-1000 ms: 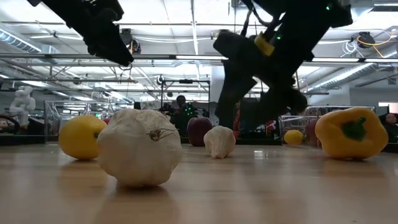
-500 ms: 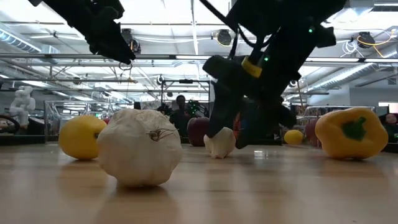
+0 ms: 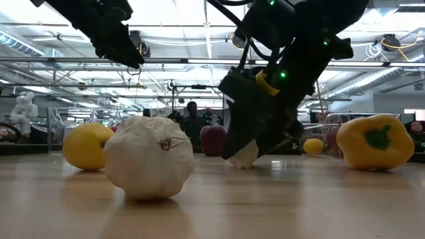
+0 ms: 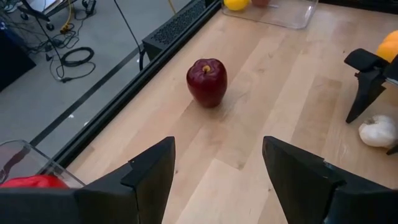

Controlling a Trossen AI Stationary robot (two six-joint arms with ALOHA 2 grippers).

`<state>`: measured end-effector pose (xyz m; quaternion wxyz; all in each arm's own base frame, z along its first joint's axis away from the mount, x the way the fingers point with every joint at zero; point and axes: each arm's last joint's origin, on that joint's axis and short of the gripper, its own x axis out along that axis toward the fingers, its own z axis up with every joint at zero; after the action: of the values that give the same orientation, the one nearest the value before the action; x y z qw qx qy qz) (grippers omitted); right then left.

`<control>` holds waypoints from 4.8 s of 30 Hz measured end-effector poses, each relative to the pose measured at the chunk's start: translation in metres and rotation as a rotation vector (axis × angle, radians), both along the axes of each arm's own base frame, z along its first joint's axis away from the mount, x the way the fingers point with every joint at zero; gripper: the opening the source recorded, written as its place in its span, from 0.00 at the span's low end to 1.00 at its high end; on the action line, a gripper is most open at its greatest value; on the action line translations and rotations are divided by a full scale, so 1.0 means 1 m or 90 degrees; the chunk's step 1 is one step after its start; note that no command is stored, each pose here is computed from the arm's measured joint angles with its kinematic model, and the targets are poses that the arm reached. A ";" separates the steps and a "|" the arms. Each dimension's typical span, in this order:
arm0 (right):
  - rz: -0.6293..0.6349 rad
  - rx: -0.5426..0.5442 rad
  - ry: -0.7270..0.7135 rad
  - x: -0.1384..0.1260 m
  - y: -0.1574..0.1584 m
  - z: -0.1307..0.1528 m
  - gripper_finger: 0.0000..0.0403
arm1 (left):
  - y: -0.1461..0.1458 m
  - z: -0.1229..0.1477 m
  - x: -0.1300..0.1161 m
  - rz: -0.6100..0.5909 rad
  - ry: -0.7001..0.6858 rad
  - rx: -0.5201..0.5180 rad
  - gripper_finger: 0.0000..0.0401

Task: Sort produce into baskets
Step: Put the top white garlic into the left transparent bin, then put the top lemon into the right transparent bin

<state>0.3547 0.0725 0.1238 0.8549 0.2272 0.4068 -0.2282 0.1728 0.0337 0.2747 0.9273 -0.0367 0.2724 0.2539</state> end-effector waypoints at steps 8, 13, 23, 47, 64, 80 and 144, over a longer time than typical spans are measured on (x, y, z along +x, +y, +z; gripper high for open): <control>0.001 -0.004 0.017 -0.002 -0.001 -0.001 0.65 | 0.000 0.000 0.000 0.000 0.002 0.000 0.62; 0.017 -0.013 0.022 -0.002 -0.001 -0.001 0.56 | 0.000 0.000 0.000 0.000 0.002 0.000 0.62; 0.026 -0.001 0.024 -0.001 -0.001 0.000 0.50 | 0.000 0.000 0.000 0.000 0.002 0.000 0.62; 0.121 -0.412 -0.205 0.089 -0.060 0.177 0.52 | -0.007 0.029 -0.055 0.030 -0.087 -0.026 0.62; 0.002 -0.441 -0.567 0.123 -0.167 0.180 0.52 | -0.013 0.042 -0.099 0.037 -0.198 0.030 0.62; 0.012 -0.401 -0.472 0.218 -0.195 0.087 0.52 | -0.013 0.042 -0.100 0.039 -0.199 0.031 0.62; 0.409 -0.310 0.265 0.044 0.073 0.185 0.68 | -0.028 0.023 -0.012 -0.175 -0.116 -0.003 0.62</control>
<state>0.3986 0.1457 0.3088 0.8107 -0.1688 0.5547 -0.0810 0.1604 0.0059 0.2980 0.9741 -0.0239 0.1905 0.1193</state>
